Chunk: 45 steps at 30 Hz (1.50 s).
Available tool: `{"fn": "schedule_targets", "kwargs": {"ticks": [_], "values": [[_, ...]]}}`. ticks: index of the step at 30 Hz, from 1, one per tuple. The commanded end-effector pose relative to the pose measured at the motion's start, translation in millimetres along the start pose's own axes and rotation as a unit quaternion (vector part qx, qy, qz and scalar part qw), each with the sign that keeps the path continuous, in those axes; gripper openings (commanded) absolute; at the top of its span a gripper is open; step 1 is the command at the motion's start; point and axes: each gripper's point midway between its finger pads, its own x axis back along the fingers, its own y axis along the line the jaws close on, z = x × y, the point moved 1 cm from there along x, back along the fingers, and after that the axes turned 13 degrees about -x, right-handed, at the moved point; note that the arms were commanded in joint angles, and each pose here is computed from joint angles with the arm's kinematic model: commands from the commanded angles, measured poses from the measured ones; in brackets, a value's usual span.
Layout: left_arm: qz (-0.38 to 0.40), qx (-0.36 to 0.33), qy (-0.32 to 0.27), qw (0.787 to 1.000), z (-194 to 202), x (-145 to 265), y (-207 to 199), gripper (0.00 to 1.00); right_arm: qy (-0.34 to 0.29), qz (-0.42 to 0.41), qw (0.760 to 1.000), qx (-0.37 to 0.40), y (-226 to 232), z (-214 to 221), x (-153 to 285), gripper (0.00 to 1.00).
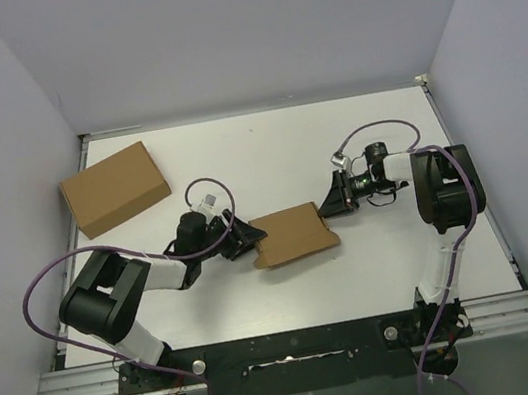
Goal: Fold the paper box
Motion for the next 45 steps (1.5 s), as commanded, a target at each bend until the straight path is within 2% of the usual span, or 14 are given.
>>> {"fn": "schedule_targets", "kwargs": {"ticks": [1, 4, 8, 13, 15, 18, 19, 21, 23, 26, 27, 28, 35, 45], "values": [[0.051, 0.013, -0.030, 0.998, -15, -2, -22, 0.46, -0.005, 0.022, 0.999, 0.029, -6, -7, -1, 0.22], [0.060, 0.027, -0.043, 0.997, -19, 1, -26, 0.43, -0.007, 0.017, 0.998, 0.056, 4, -10, 3, 0.37], [0.071, 0.039, -0.055, 0.995, -28, 5, -33, 0.42, -0.024, 0.035, 0.989, 0.141, 29, -22, 21, 0.58], [0.084, 0.064, -0.073, 0.992, -44, 11, -39, 0.42, -0.065, 0.081, 0.942, 0.320, 79, -27, 54, 0.72], [0.082, 0.084, -0.071, 0.991, -51, 12, -38, 0.43, -0.063, 0.097, 0.907, 0.404, 100, -19, 58, 0.76], [0.079, 0.112, -0.069, 0.988, -59, 13, -37, 0.43, -0.058, 0.096, 0.838, 0.534, 131, 1, 53, 0.85], [0.079, 0.120, -0.068, 0.987, -61, 14, -37, 0.43, -0.055, 0.091, 0.806, 0.582, 140, 9, 49, 0.89], [0.079, 0.140, -0.066, 0.985, -66, 15, -34, 0.43, -0.040, 0.073, 0.721, 0.688, 154, 31, 36, 1.00], [0.083, 0.157, -0.064, 0.982, -71, 16, -33, 0.43, 0.000, 0.030, 0.634, 0.773, 159, 54, 26, 0.98], [0.096, 0.177, -0.053, 0.978, -77, 17, -36, 0.43, 0.025, 0.048, 0.589, 0.807, 154, 48, 12, 0.98], [0.098, 0.182, -0.048, 0.977, -79, 17, -36, 0.43, 0.039, 0.070, 0.558, 0.826, 150, 47, 4, 0.98], [0.100, 0.185, -0.044, 0.977, -81, 17, -38, 0.43, 0.046, 0.086, 0.538, 0.838, 148, 46, -2, 0.98], [0.099, 0.195, -0.023, 0.975, -87, 16, -43, 0.43, 0.066, 0.172, 0.431, 0.884, 137, 37, -35, 0.98], [0.111, 0.203, -0.001, 0.973, -85, 17, -49, 0.43, -0.002, 0.301, 0.297, 0.906, 134, -1, -52, 0.99]]}}
